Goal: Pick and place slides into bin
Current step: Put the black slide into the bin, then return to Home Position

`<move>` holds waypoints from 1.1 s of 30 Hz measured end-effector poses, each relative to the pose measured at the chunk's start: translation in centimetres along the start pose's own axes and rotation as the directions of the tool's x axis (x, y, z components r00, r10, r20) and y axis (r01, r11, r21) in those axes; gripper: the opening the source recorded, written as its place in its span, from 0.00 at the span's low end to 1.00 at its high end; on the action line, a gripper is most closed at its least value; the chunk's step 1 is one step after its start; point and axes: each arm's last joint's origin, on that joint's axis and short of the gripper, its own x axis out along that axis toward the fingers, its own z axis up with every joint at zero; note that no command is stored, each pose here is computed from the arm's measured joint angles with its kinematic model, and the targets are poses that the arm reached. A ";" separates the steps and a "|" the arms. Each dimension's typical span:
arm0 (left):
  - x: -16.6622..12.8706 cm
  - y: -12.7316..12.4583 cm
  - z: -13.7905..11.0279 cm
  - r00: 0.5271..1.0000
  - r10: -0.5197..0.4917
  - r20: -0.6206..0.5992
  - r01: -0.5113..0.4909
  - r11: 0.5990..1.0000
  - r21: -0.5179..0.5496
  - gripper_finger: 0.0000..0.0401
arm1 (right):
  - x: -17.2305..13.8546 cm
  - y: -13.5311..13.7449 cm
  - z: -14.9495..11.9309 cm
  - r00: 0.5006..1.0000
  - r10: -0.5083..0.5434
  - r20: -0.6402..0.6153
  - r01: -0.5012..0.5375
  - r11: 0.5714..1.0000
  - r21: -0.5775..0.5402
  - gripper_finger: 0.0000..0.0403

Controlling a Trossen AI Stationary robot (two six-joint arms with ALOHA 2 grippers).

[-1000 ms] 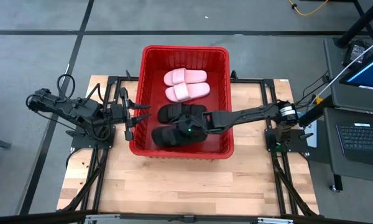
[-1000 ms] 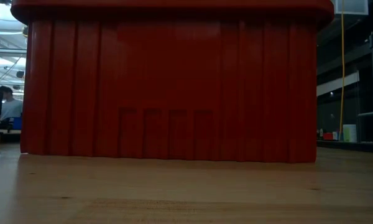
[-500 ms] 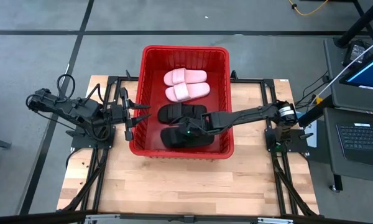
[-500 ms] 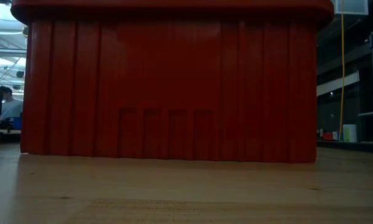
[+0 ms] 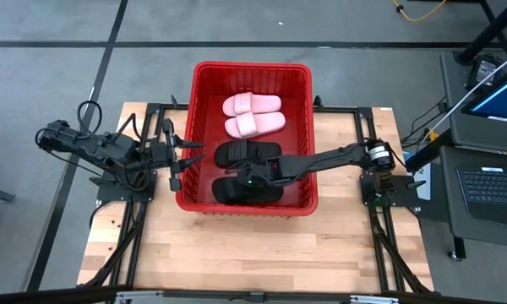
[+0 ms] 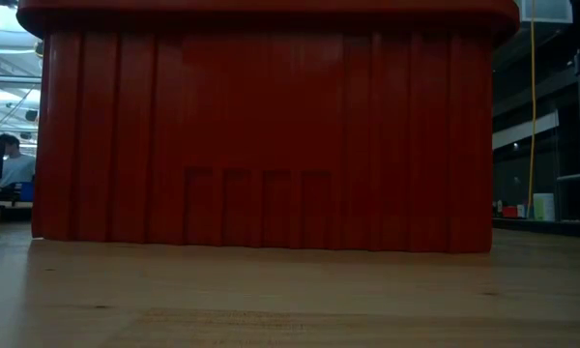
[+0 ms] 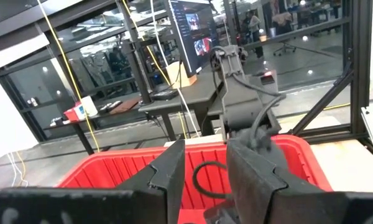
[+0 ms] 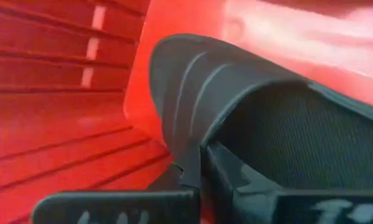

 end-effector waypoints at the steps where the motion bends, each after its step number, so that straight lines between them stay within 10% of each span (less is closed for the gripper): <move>1: 0.0 0.0 0.0 1.000 0.000 0.000 0.000 1.000 0.000 0.28 | 0.3 -0.1 0.1 1.000 -0.001 0.002 0.001 1.000 0.002 0.02; 20: 0.0 0.0 0.0 1.000 0.000 0.001 0.000 1.000 -0.001 0.28 | 0.6 -1.5 1.8 0.996 -0.093 0.010 0.093 0.995 -0.046 0.03; 33: 0.0 0.0 0.1 1.000 0.003 0.012 -0.003 1.000 -0.008 0.28 | 0.7 -1.5 2.3 0.996 -0.084 0.027 0.086 0.992 -0.087 0.24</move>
